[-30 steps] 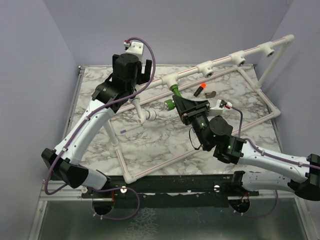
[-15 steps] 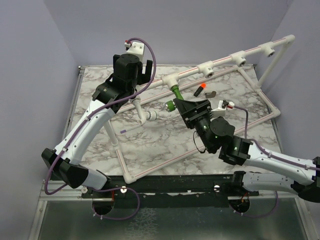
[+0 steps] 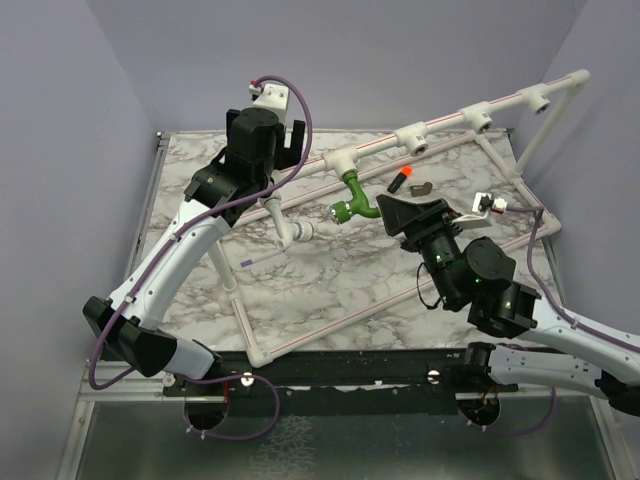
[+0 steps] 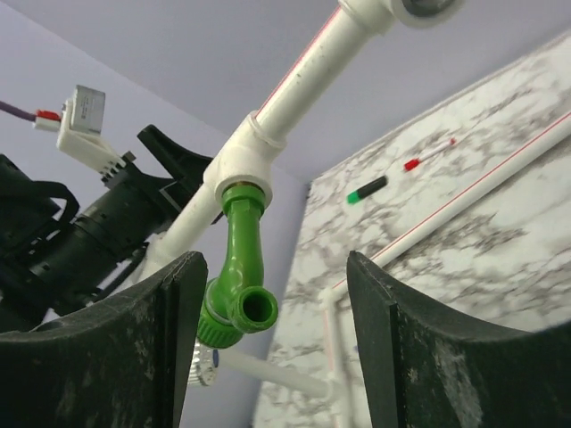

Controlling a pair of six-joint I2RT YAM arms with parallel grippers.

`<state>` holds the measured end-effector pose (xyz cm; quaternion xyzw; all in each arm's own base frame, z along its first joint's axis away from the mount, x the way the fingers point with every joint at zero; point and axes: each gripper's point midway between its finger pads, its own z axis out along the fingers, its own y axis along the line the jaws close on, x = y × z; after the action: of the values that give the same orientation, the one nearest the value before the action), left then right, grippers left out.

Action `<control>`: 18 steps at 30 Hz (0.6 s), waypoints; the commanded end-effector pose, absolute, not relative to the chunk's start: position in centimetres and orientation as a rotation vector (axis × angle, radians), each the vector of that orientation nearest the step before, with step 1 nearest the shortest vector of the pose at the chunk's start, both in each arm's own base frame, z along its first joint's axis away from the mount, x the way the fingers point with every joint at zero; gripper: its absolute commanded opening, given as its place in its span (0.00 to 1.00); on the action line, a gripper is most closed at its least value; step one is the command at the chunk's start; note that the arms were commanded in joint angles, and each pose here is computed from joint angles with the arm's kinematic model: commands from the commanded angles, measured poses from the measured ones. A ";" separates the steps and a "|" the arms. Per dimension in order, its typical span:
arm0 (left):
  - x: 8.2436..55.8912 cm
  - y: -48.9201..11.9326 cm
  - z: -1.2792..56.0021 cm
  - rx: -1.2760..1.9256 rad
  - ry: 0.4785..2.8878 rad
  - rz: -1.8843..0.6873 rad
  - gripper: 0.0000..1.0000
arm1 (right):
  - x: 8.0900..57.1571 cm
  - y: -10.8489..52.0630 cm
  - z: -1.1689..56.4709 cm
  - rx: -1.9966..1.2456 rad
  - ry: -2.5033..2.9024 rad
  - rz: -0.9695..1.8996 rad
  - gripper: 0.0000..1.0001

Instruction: Install the water faucets

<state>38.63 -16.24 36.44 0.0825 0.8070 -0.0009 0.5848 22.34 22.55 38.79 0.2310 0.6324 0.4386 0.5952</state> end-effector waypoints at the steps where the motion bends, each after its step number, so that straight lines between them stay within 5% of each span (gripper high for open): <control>1: 37.7 -17.0 35.9 0.243 1.904 -0.017 0.94 | 22.5 21.1 40.1 0.242 1.469 0.733 0.68; 18: 37.5 -16.9 36.1 0.247 1.900 -0.012 0.93 | 18.2 23.3 42.4 -0.978 1.238 0.268 0.74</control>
<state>38.58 -16.32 36.44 0.0837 0.8068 -0.0012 0.5848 20.45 21.70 43.68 -0.2396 0.6093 0.1722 0.7360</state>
